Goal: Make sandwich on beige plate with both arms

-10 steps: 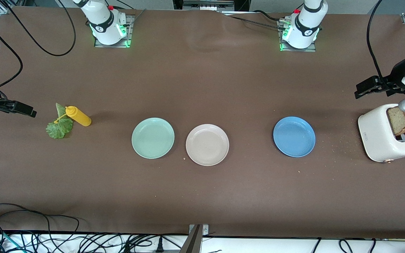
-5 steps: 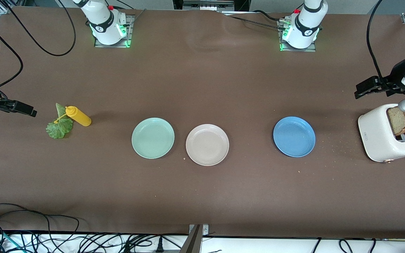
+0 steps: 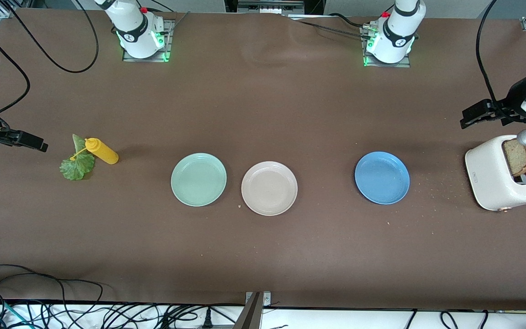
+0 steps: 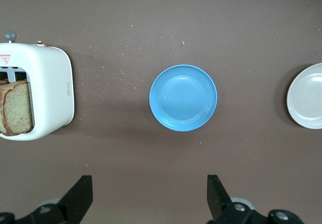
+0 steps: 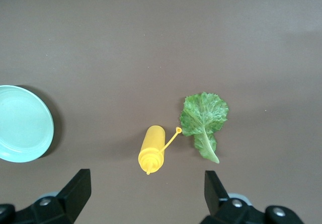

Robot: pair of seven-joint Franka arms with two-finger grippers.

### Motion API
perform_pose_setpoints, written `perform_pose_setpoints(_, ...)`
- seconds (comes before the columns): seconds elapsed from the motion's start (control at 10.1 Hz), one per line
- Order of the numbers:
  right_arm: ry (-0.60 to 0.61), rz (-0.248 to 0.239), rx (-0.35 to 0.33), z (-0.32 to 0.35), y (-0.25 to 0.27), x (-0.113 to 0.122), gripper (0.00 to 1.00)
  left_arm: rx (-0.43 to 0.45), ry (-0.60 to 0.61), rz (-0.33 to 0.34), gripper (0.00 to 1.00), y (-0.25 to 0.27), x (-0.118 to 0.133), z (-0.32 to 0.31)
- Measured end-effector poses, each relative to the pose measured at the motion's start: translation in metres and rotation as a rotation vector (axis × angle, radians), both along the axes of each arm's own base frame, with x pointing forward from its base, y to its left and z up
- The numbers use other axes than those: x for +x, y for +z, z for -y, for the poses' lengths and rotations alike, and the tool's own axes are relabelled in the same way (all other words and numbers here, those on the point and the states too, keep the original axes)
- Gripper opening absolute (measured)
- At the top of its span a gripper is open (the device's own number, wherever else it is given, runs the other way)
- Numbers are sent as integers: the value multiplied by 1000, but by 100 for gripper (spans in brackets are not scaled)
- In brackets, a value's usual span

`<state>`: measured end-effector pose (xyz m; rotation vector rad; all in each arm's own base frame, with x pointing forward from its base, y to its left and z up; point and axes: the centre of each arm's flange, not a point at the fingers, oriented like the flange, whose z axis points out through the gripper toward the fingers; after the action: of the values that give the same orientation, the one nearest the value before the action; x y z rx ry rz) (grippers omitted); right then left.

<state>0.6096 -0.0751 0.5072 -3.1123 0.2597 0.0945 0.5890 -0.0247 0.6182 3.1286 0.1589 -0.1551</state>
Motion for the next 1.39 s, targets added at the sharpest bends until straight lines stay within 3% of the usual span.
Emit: perform_pose_setpoints(1.39, -1, -1, 0, 0, 0, 0, 100, 0, 0, -6, 100, -3, 2, 0)
